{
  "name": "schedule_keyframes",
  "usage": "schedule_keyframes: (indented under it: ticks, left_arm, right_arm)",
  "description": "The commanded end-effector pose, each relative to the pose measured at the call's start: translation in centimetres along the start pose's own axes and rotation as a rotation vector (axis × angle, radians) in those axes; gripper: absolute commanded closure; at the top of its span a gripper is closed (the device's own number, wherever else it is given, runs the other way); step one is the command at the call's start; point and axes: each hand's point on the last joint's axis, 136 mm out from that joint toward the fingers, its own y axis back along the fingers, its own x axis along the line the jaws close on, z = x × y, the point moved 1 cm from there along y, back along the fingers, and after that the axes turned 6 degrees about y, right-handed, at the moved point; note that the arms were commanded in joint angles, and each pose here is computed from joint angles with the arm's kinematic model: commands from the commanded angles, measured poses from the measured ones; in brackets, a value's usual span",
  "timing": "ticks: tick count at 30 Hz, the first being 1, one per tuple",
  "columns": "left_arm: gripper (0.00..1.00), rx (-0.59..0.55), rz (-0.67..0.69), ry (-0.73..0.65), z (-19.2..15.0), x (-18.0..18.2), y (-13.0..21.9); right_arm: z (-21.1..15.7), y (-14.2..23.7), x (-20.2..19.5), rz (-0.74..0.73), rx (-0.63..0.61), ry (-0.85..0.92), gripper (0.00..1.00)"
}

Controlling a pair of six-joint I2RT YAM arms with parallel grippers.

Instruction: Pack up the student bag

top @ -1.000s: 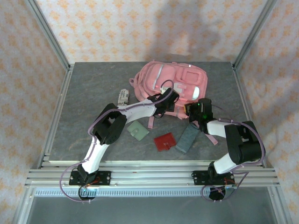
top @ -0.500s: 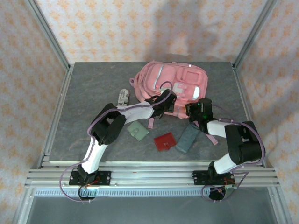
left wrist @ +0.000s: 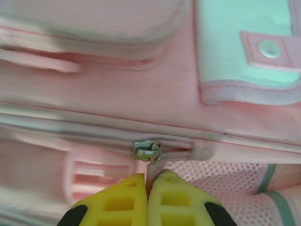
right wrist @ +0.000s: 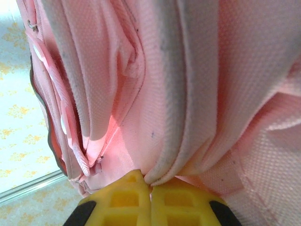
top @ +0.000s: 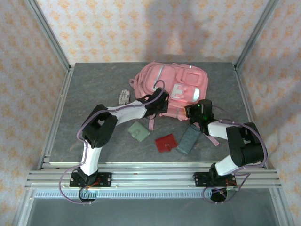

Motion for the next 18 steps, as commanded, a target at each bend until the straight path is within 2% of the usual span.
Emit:
schedule_keyframes:
  ticks: [1, 9, 12, 18]
  left_arm:
    - [1.0, -0.021, 0.227, 0.004, 2.0, 7.6, 1.6]
    - [1.0, 0.001, 0.398, -0.098, 1.7, 11.1, 1.6]
    - [1.0, -0.001, 0.368, -0.111, 1.9, 10.5, 1.9]
    - [1.0, 0.019, 0.221, -0.141, 2.4, 7.6, 1.3]
  right_arm:
    - [2.1, 0.5, -3.0, -0.129, -0.107, 0.006, 1.0]
    - [2.8, 0.1, -3.1, -0.153, -0.124, 0.012, 1.0]
    - [3.0, -0.1, -2.4, -0.147, -0.121, 0.032, 1.0]
    - [2.7, -0.2, -2.2, -0.147, -0.099, 0.058, 1.0]
